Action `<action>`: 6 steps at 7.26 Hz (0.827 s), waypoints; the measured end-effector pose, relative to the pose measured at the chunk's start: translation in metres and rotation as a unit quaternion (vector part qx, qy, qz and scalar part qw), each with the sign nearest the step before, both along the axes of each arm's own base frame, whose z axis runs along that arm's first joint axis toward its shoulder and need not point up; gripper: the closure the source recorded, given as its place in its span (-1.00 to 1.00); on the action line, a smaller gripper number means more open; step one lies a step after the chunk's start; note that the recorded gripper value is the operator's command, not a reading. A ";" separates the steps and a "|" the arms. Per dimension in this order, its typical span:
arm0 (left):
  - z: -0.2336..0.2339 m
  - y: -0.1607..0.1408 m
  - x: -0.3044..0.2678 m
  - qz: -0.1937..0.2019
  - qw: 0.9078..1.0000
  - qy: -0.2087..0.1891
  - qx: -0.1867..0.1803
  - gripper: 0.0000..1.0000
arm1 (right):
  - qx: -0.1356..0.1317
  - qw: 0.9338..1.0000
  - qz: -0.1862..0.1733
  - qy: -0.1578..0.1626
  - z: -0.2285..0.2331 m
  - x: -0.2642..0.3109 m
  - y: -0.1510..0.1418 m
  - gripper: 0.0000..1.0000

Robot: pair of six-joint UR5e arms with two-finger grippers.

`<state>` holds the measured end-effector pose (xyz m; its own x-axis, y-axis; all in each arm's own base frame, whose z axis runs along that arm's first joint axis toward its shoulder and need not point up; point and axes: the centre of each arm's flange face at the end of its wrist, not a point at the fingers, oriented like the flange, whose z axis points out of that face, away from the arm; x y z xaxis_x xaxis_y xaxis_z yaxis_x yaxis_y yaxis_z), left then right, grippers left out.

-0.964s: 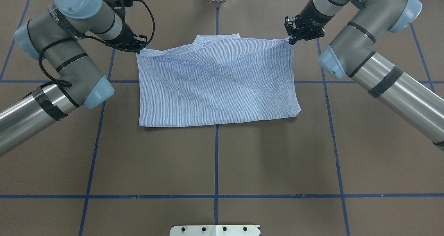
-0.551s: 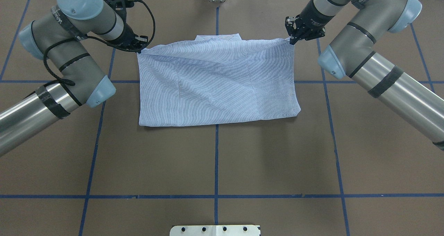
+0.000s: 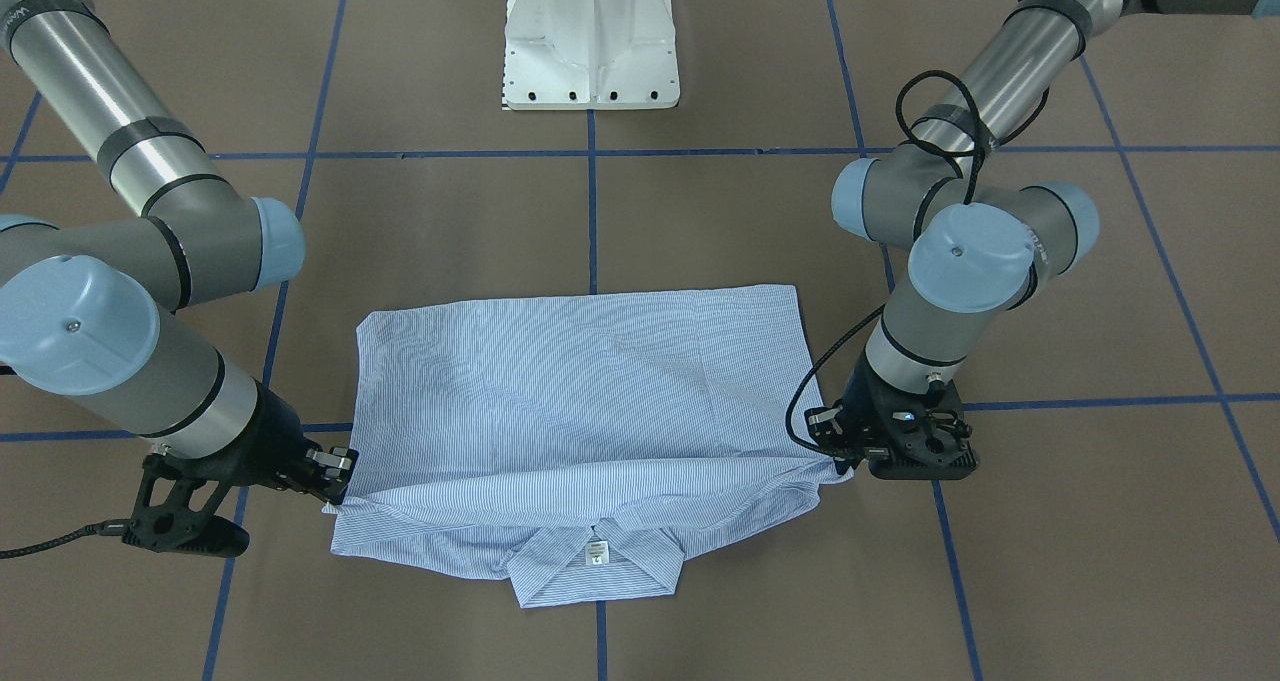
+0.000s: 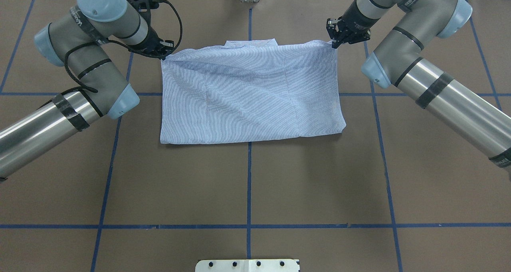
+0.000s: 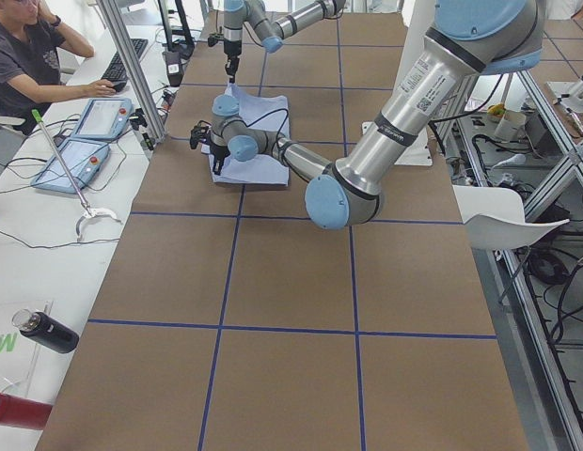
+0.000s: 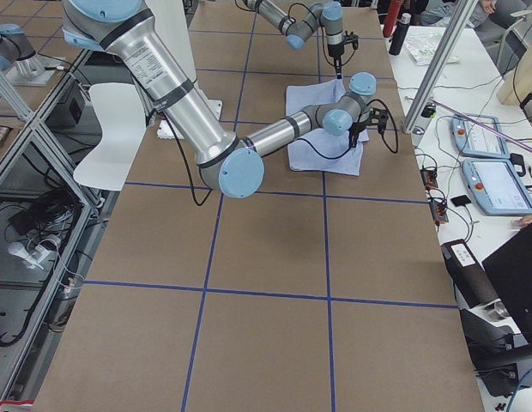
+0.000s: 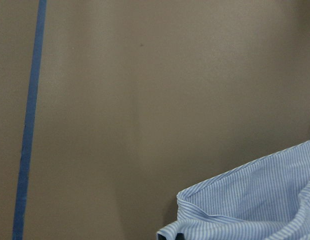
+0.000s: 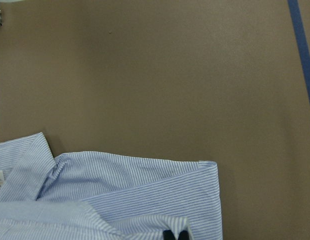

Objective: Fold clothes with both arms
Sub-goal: 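Lay the hem down at the collar and open both grippers, then lower the right gripper to the folded shirt's side edge and grasp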

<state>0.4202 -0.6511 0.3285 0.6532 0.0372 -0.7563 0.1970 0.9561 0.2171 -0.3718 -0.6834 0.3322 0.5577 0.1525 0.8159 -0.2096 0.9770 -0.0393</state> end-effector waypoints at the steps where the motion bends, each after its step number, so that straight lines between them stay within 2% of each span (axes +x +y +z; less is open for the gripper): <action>1: -0.002 -0.001 0.000 -0.002 1.000 0.004 0.004 -1.00 | -0.001 1.000 0.000 0.002 0.004 -0.002 -0.001 -1.00; 6: 0.002 -0.003 0.000 -0.005 1.000 0.005 0.009 -1.00 | -0.007 1.000 -0.007 0.005 0.015 -0.011 0.006 -1.00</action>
<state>0.4203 -0.6541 0.3301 0.6457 0.0442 -0.7623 0.2084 0.9502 0.2316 -0.3825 -0.6769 0.3472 0.5686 0.1570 0.8075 -0.1970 0.9790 -0.0517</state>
